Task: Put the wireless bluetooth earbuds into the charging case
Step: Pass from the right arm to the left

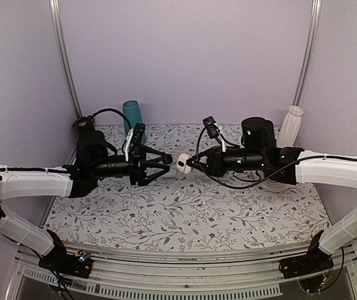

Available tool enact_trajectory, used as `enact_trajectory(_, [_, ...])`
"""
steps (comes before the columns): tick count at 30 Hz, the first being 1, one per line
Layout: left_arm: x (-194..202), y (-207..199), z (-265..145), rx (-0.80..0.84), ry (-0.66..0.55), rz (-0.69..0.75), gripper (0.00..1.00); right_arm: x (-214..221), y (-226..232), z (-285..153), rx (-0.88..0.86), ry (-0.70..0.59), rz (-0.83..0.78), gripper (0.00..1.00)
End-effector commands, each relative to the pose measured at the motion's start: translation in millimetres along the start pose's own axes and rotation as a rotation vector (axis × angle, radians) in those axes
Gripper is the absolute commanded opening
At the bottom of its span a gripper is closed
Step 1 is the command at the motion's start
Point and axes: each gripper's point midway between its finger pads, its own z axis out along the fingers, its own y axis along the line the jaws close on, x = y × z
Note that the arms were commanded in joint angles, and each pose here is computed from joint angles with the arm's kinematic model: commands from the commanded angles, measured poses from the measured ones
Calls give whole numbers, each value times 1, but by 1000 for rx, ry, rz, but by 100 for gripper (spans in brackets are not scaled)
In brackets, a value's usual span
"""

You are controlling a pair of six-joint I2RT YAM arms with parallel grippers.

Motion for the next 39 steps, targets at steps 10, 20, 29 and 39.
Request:
enact_trajectory(10, [-9,-41,6,355,89,-126,60,-11,49,-13,-202,73,-183,3])
enact_trajectory(20, [-10,-47,13,383,113,-119,51,-10,62,-13,-255,116,-220,3])
enact_trajectory(29, [-6,-53,20,394,137,-121,41,-13,64,-8,-257,138,-232,3])
enact_trajectory(39, [-5,-53,26,399,148,-132,33,-9,57,0,-232,167,-229,3])
